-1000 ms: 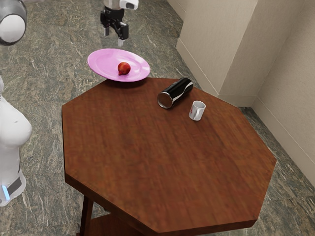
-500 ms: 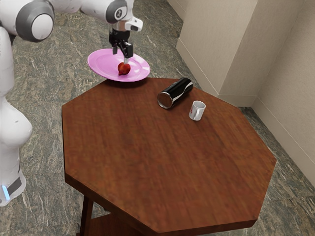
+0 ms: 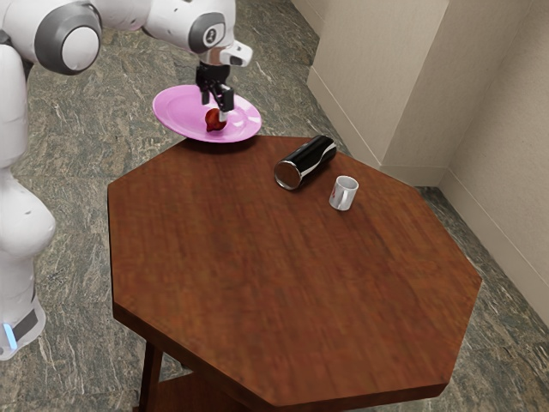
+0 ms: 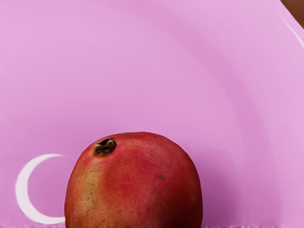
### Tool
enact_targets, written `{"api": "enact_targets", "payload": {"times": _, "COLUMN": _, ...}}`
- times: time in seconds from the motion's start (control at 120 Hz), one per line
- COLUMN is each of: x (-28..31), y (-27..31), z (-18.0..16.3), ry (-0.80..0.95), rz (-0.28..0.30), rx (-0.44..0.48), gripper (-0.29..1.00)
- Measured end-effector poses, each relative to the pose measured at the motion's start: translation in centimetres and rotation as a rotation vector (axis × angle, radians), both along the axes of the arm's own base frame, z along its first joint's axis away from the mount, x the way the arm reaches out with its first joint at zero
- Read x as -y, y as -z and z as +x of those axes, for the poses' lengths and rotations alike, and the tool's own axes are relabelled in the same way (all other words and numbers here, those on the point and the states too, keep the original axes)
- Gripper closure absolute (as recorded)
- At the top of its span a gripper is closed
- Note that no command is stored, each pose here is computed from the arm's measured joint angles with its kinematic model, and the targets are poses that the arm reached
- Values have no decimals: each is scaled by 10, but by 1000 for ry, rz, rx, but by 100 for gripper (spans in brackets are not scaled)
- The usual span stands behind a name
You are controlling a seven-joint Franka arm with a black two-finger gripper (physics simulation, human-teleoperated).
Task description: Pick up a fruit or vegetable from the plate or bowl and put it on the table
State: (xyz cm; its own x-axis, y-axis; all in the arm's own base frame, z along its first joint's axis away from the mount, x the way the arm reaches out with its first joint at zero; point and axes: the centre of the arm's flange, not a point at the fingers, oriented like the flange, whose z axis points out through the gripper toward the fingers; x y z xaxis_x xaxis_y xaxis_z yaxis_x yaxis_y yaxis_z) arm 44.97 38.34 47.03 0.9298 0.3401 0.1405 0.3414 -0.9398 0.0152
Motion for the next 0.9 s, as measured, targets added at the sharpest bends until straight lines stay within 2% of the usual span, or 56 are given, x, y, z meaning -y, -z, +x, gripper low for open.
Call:
{"api": "enact_targets", "payload": {"times": 0.233, "x": -10, "y": 2, "z": -5, "ry": -1, "rz": 5, "rx": 4, "gripper": 0}}
{"api": "enact_targets", "payload": {"times": 0.9, "x": -6, "y": 28, "z": 11, "ry": 36, "rz": 0, "rx": 4, "gripper": 0}}
